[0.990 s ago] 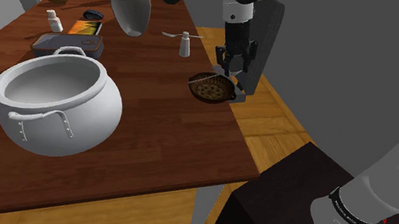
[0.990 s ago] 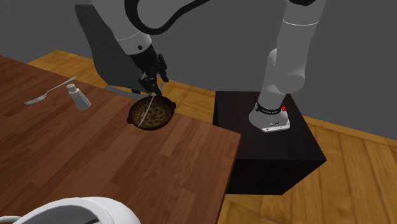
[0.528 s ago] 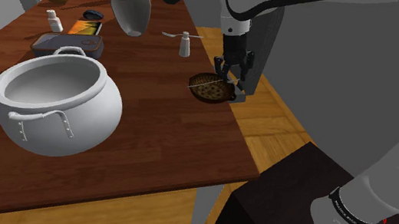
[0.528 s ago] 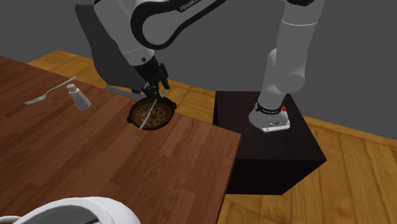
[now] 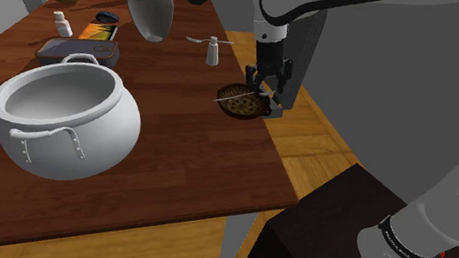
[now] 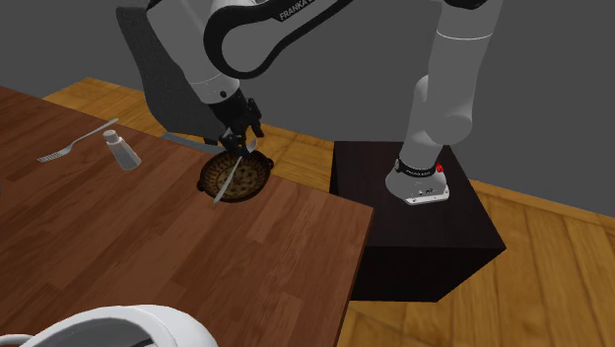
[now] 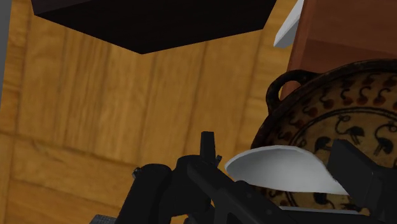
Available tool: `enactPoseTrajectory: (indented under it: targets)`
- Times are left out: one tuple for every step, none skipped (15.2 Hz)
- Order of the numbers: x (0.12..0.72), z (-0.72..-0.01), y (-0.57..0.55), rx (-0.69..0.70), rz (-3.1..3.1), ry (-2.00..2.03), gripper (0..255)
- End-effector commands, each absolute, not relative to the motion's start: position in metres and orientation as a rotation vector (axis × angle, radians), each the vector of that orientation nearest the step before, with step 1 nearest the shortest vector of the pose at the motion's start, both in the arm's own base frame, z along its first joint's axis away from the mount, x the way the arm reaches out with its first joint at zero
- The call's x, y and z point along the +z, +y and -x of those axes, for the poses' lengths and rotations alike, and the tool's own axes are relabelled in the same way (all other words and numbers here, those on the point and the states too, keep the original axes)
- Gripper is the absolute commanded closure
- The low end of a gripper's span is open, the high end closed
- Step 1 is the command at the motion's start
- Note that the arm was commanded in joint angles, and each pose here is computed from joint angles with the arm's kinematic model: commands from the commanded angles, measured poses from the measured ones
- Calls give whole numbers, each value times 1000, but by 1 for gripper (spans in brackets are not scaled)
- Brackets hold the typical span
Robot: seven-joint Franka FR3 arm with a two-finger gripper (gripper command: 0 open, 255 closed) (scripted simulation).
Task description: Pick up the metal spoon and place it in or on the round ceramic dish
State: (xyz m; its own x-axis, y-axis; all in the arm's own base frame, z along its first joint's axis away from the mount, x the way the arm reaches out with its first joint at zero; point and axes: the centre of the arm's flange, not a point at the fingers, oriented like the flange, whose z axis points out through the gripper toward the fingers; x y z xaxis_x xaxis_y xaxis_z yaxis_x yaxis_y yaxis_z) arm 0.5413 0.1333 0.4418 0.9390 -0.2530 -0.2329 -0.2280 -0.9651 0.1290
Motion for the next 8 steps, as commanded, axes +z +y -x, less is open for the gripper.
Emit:
enactPoseTrajectory:
  targets:
    - [442, -541, 133, -380, -2995, -372, 0]
    - [442, -541, 133, -380, -2995, -372, 0]
    - [442, -541, 133, -380, -2995, -372, 0]
    - [442, -541, 133, -380, -2995, -372, 0]
    - [442, -541, 133, -380, -2995, -372, 0]
    - [454, -545, 134, -380, -2995, -372, 0]
    - [467, -548, 135, -380, -2995, -372, 0]
    - [480, -552, 136, -380, -2995, -372, 0]
